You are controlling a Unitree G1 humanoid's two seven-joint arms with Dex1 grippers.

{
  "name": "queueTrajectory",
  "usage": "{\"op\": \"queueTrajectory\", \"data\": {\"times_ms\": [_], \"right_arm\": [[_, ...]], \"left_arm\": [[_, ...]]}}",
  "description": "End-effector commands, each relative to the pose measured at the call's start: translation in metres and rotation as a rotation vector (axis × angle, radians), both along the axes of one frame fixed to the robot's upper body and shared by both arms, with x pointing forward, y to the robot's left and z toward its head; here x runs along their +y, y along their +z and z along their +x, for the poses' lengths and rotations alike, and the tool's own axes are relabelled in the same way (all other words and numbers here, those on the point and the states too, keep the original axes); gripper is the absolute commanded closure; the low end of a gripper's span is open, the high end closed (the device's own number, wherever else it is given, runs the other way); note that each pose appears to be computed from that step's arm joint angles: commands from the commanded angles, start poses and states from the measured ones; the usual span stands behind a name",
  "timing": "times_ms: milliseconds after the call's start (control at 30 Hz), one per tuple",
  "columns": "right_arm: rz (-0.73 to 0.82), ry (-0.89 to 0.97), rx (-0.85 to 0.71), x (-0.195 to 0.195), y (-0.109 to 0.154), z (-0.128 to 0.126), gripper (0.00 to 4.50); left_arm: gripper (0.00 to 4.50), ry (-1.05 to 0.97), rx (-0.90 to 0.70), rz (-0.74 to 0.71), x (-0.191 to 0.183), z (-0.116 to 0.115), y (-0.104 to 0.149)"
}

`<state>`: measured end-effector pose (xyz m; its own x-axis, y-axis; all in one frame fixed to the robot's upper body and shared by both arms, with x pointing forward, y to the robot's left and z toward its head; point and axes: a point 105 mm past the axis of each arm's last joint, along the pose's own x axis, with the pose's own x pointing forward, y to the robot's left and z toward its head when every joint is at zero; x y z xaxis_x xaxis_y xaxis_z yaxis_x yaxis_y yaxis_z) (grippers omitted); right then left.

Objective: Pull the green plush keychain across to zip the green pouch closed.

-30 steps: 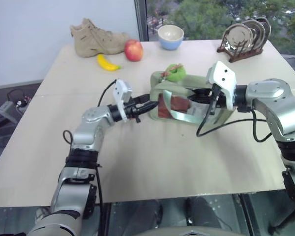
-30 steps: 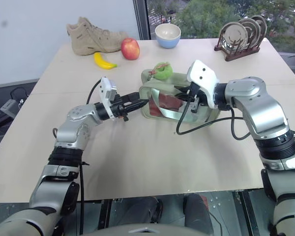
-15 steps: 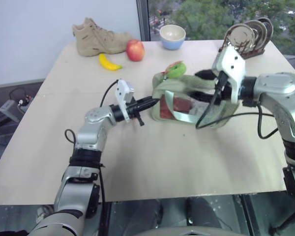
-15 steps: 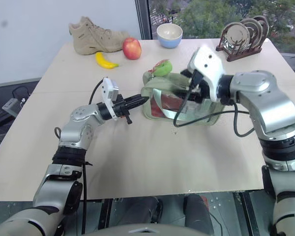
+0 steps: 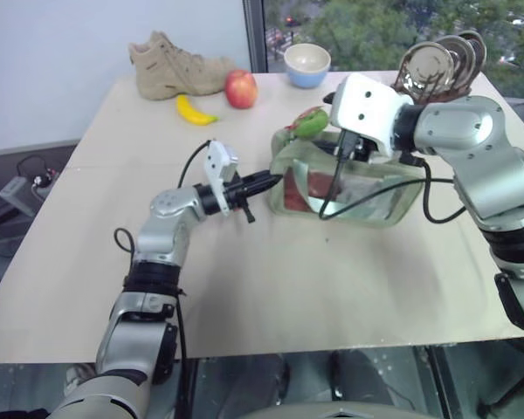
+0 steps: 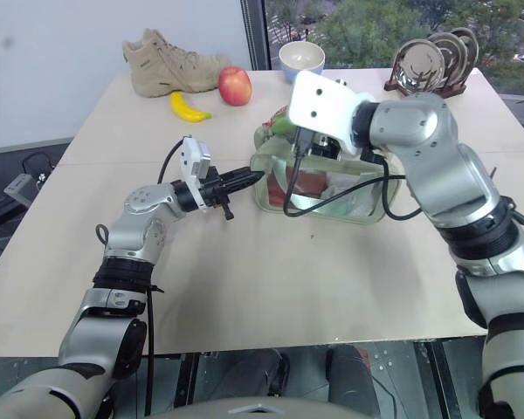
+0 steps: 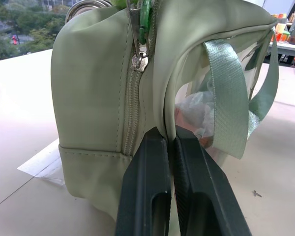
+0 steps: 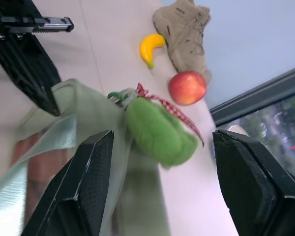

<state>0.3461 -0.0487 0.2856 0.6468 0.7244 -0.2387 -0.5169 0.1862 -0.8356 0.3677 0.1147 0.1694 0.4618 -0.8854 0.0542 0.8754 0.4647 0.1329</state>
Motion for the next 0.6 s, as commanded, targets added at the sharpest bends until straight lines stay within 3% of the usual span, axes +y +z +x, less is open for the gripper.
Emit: {"op": "queueTrajectory", "data": {"times_ms": [33, 267, 300, 367, 500, 533, 600], "right_arm": [[-0.030, 0.020, -0.086, 0.008, 0.011, 0.001, 1.25], [-0.101, 0.014, -0.117, 0.009, 0.003, 0.014, 1.25], [-0.108, 0.013, -0.117, 0.008, 0.002, 0.016, 1.74], [-0.114, 0.012, -0.121, 0.007, 0.002, 0.018, 2.31], [-0.085, 0.009, -0.129, 0.004, 0.011, 0.017, 4.24], [-0.067, 0.004, -0.130, 0.004, 0.015, 0.017, 4.46], [-0.010, -0.004, -0.114, 0.003, 0.022, 0.016, 4.46]], "left_arm": [[4.50, -0.001, -0.055, -0.004, 0.001, 0.000, 0.013], [4.50, -0.001, -0.061, -0.003, 0.000, -0.002, 0.012], [4.50, 0.000, -0.061, -0.004, 0.000, -0.002, 0.012], [4.50, 0.002, -0.061, -0.004, 0.000, -0.002, 0.011], [4.50, 0.014, -0.057, 0.005, 0.002, -0.002, 0.008], [4.50, 0.015, -0.054, 0.007, 0.002, -0.003, 0.006], [4.50, 0.019, -0.048, 0.011, 0.002, -0.003, 0.003]]}}
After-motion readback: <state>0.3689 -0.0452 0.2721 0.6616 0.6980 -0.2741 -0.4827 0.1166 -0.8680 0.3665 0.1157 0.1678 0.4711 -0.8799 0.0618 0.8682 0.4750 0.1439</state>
